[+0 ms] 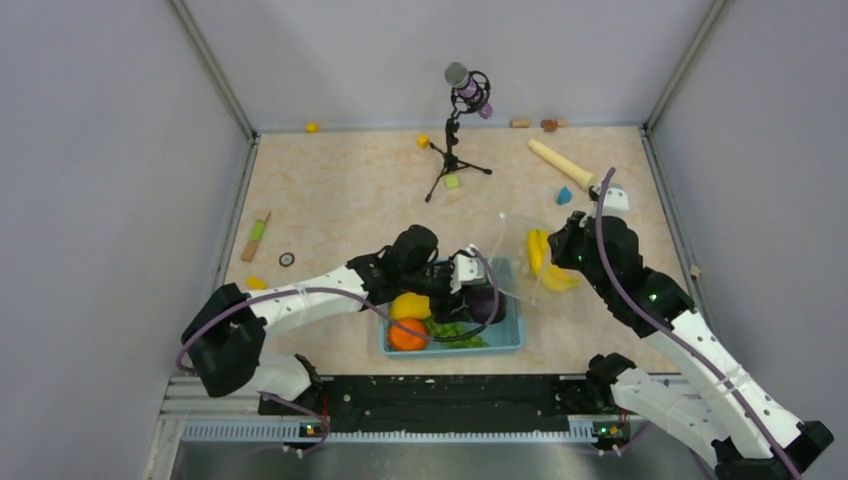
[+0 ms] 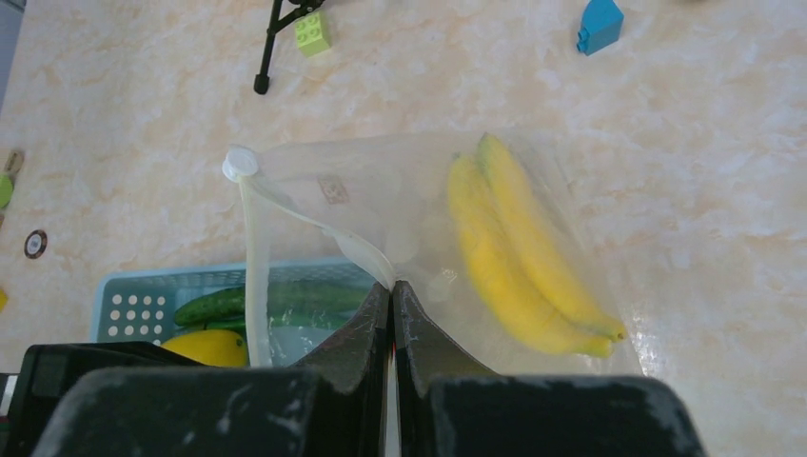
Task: Place the food in the zip-top bag and seal the zipper
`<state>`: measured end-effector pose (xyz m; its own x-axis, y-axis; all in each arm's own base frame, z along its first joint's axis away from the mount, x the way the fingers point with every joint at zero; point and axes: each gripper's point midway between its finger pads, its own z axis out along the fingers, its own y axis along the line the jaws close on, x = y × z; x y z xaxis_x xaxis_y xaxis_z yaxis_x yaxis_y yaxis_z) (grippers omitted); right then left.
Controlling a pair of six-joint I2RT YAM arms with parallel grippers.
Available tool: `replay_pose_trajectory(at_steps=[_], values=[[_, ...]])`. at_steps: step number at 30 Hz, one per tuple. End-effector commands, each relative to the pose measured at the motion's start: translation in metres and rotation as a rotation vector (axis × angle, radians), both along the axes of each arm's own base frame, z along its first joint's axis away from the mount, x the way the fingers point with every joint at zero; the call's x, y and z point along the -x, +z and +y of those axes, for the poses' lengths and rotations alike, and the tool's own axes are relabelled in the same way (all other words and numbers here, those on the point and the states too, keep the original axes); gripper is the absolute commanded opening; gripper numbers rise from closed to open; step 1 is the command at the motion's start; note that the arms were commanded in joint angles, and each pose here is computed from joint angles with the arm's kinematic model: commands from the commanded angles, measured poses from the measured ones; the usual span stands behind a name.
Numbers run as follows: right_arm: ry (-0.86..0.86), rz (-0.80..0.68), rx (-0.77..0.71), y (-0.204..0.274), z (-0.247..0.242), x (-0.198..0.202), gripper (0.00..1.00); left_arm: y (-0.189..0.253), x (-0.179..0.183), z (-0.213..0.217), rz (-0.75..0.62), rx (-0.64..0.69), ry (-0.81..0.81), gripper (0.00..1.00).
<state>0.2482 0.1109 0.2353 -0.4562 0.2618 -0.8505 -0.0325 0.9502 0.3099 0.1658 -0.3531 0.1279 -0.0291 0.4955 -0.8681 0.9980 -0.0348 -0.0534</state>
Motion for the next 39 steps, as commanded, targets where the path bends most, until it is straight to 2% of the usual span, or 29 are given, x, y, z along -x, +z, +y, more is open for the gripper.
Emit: replay_pose_trajectory(at_steps=[1, 4, 8, 13, 18, 22, 26, 28, 33, 36, 39], values=[[-0.021, -0.059, -0.025, 0.014, -0.004, -0.004, 0.0, 0.028, -0.016, 0.005, -0.066, 0.101, 0.161, 0.06], [-0.025, -0.059, -0.027, 0.014, -0.004, -0.004, 0.0, 0.05, -0.022, 0.009, -0.076, 0.167, 0.246, 0.0], [-0.006, -0.048, -0.025, 0.012, 0.0, -0.005, 0.0, 0.083, -0.039, 0.013, -0.104, 0.252, 0.378, 0.0], [0.004, -0.045, -0.027, 0.011, 0.002, -0.004, 0.0, 0.124, -0.059, 0.016, -0.034, 0.333, 0.564, 0.0], [0.012, -0.05, -0.031, 0.013, 0.002, -0.003, 0.0, 0.145, -0.05, 0.006, -0.011, 0.395, 0.496, 0.01], [0.014, -0.052, -0.03, 0.013, 0.002, -0.003, 0.0, 0.143, -0.041, -0.01, 0.043, 0.344, 0.403, 0.09], [0.027, -0.053, -0.028, 0.013, 0.004, -0.003, 0.0, 0.139, -0.052, -0.028, 0.053, 0.303, 0.38, 0.03], [0.041, -0.05, -0.026, 0.013, 0.006, -0.002, 0.0, 0.139, -0.053, -0.037, 0.047, 0.296, 0.345, 0.03], [0.05, -0.049, -0.026, 0.013, 0.008, -0.002, 0.0, 0.115, -0.071, -0.04, 0.093, 0.121, 0.416, 0.0], [0.068, -0.053, -0.024, 0.015, 0.01, -0.001, 0.0, 0.102, -0.065, -0.041, 0.117, 0.066, 0.39, 0.06], [0.075, -0.056, -0.027, 0.015, 0.011, -0.001, 0.0, 0.092, -0.065, -0.039, 0.084, 0.027, 0.393, 0.11]])
